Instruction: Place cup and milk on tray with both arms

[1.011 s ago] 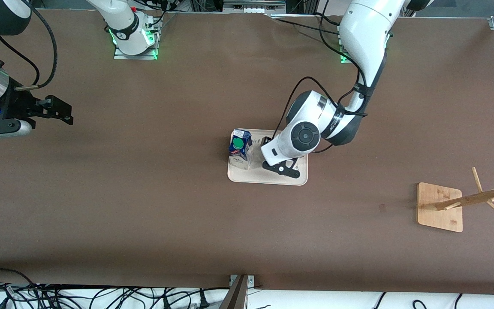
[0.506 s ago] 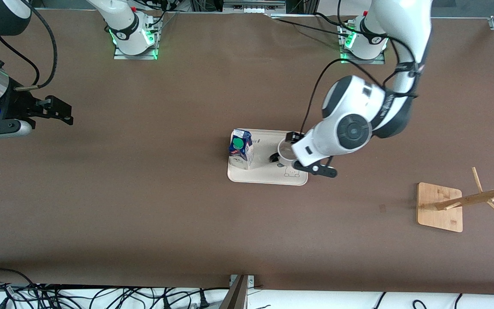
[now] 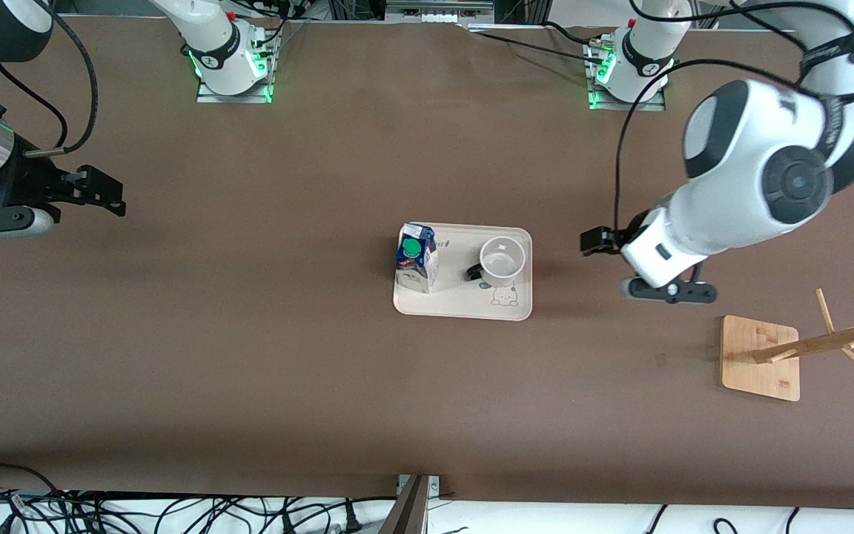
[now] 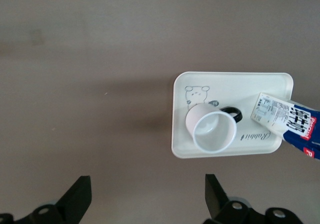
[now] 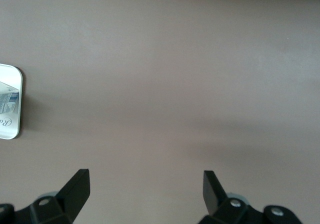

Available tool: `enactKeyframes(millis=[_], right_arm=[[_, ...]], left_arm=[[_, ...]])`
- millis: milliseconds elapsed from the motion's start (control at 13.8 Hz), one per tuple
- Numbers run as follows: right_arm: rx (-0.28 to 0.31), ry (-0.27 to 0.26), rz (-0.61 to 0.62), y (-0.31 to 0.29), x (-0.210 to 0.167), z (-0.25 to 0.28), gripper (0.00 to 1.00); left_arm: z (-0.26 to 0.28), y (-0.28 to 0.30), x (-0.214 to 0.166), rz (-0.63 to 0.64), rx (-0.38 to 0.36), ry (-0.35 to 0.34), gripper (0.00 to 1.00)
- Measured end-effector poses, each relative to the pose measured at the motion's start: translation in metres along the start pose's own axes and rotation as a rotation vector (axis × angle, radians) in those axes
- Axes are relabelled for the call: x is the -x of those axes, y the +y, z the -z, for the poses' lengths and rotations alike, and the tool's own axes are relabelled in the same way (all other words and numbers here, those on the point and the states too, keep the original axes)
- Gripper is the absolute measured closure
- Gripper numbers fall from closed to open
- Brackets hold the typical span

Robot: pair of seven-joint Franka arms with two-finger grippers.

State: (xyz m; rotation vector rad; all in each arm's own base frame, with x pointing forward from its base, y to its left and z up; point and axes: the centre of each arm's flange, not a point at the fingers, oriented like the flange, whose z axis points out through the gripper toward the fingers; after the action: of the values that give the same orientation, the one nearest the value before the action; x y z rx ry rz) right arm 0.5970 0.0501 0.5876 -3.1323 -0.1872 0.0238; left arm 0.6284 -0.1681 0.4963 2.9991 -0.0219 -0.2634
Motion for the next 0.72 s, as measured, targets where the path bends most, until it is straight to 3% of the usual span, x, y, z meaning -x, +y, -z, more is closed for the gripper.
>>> enactKeyframes(millis=[289, 578, 722], right_arm=[[0.0, -0.007, -0.008, 0.005, -0.001, -0.004, 0.0], [-0.001, -0.019, -0.025, 0.016, -0.004, -0.011, 0.0], [-0.001, -0.019, -0.026, 0.016, -0.004, -0.011, 0.0]], left_arm=[[0.079, -0.072, 0.008, -0.051, -0.142, 0.063, 0.0], [0.113, -0.153, 0.016, 0.036, -0.132, 0.102, 0.0], [0.118, -0.163, 0.028, 0.048, -0.117, 0.099, 0.0]])
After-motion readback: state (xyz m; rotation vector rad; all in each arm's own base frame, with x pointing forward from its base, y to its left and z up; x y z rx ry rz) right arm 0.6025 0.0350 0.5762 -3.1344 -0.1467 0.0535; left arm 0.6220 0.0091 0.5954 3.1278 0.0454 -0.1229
